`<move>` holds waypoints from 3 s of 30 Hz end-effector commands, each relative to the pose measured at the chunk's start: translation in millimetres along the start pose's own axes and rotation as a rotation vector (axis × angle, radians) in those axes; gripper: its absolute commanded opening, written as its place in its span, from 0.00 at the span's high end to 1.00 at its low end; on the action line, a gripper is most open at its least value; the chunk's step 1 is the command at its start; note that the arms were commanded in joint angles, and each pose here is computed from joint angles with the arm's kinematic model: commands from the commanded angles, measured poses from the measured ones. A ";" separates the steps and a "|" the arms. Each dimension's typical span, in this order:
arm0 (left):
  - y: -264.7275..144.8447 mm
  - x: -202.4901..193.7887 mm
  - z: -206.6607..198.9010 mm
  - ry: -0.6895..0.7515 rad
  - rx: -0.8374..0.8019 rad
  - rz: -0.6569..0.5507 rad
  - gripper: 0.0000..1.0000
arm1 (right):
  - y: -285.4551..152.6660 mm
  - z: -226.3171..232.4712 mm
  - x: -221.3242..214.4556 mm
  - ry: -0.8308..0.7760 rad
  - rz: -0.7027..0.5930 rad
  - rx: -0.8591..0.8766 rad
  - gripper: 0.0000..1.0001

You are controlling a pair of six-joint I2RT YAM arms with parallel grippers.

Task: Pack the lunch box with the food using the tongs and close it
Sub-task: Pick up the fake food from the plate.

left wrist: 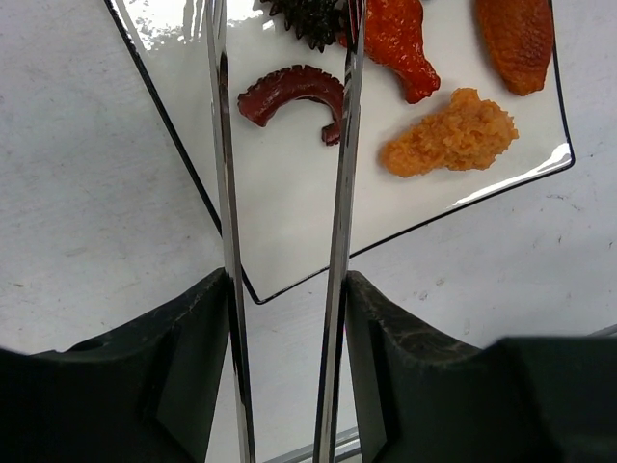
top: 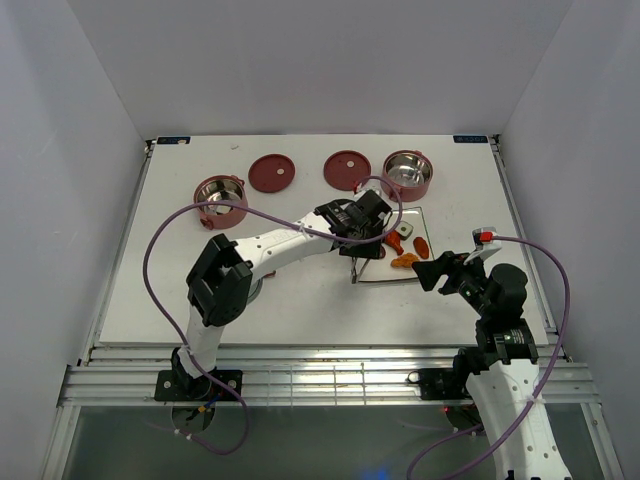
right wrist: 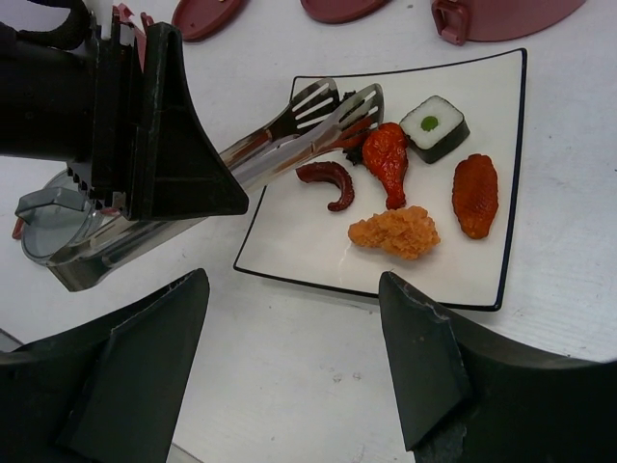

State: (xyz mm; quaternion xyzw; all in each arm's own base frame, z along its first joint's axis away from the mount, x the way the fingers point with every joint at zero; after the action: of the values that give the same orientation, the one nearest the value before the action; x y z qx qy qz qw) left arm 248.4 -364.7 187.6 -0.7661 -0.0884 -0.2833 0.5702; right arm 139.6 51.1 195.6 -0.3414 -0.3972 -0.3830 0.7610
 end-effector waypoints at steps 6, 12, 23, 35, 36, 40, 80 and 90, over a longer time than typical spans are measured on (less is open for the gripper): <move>-10.2 12.0 -5.5 -0.021 0.015 -0.041 0.44 | -3.0 6.7 10.5 -0.029 -0.040 0.035 0.23; -5.7 12.1 -6.4 -0.017 0.023 -0.032 0.48 | -3.1 7.0 10.3 -0.030 -0.039 0.036 0.23; -6.6 18.1 -6.3 -0.003 0.034 -0.048 0.50 | -3.6 7.0 11.2 -0.030 -0.043 0.031 0.23; 0.6 15.6 -4.7 0.012 0.058 -0.033 0.48 | -3.4 6.7 11.8 -0.029 -0.042 0.026 0.23; 1.2 15.3 -4.7 0.011 0.059 -0.032 0.48 | -3.3 6.6 11.9 -0.030 -0.042 0.024 0.23; 3.3 14.3 -4.5 0.015 0.061 -0.026 0.45 | -3.5 6.7 11.7 -0.030 -0.042 0.024 0.23; -16.5 15.9 -11.4 -0.012 -0.013 -0.009 0.48 | -4.5 6.3 10.8 -0.029 -0.053 0.020 0.23; -23.6 18.2 -12.2 -0.009 -0.031 -0.017 0.58 | -5.6 7.2 11.4 -0.029 -0.056 0.022 0.23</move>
State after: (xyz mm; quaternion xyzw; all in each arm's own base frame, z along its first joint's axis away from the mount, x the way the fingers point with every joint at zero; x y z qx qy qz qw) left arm 251.3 -371.6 171.7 -0.7557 -0.0619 -0.2620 0.5970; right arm 137.7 51.1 197.9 -0.3365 -0.4044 -0.3856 0.7580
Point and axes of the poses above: each gripper's point midway between its finger pads, its own y axis out along the fingers, its own z axis along the line the jaws close on, x = y × z, the point moved 10 cm from there along -y, back along the fingers, and after that the axes turned 4 degrees about y, right-handed, at the moved point
